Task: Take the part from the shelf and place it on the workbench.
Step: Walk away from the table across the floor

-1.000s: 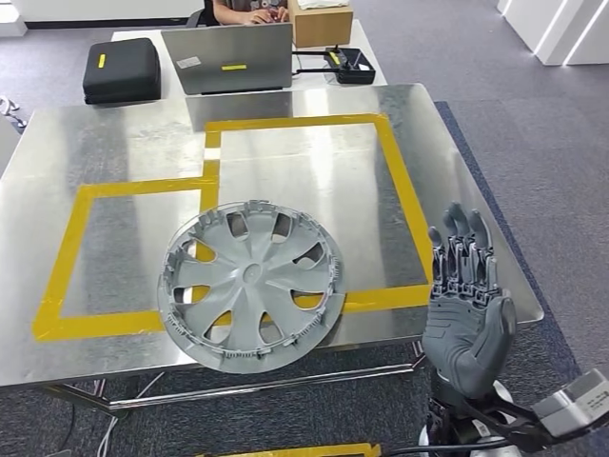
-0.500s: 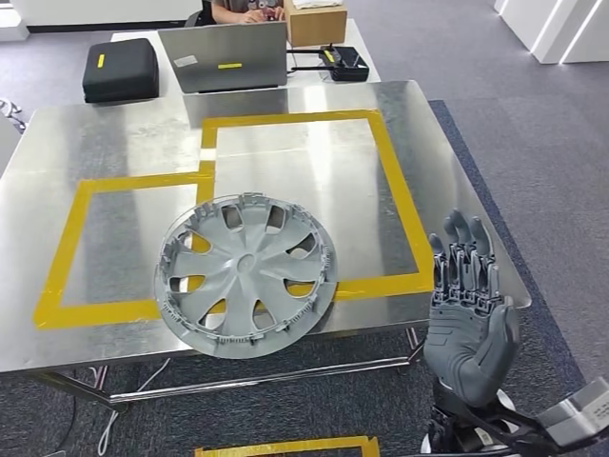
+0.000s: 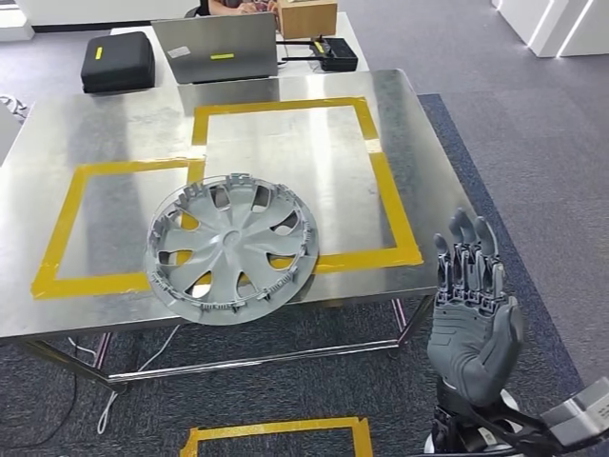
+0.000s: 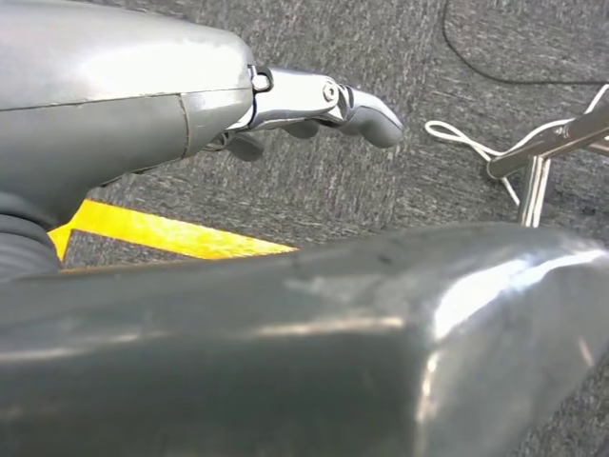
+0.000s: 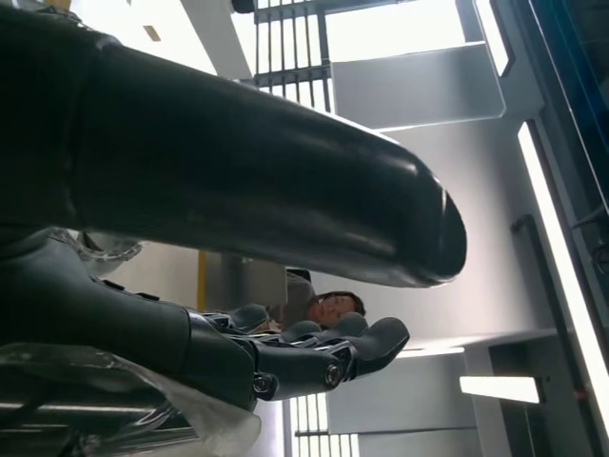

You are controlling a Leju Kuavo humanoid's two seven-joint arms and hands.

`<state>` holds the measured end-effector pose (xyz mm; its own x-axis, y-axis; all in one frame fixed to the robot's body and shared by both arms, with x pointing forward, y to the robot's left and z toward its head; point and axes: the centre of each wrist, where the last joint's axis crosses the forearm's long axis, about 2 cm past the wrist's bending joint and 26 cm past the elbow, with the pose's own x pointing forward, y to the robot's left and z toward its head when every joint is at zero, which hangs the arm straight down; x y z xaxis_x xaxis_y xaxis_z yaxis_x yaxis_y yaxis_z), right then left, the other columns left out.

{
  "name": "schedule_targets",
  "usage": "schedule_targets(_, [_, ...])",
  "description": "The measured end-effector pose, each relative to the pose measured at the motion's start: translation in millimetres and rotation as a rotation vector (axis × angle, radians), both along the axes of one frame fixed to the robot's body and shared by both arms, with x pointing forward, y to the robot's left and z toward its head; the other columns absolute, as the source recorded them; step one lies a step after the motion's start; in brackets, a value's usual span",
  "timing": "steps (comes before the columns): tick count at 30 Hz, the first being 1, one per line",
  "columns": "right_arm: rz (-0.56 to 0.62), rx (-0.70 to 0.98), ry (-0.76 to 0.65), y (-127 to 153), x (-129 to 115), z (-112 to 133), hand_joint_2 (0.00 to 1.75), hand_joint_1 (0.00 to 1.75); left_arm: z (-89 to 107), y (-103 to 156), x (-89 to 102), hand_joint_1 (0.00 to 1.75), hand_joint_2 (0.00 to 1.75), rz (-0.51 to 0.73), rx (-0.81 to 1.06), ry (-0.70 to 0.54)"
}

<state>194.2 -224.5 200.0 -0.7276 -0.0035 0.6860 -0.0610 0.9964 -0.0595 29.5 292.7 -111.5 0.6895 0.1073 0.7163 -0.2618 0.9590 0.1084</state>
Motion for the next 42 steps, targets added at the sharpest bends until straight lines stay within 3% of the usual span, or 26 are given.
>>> schedule_targets(42, [-0.003, 0.001, 0.011, -4.0, -1.1, -1.5, 0.00, 0.00, 0.7, -4.7, -2.2, 0.00, 0.00, 0.020, -0.005, 0.001])
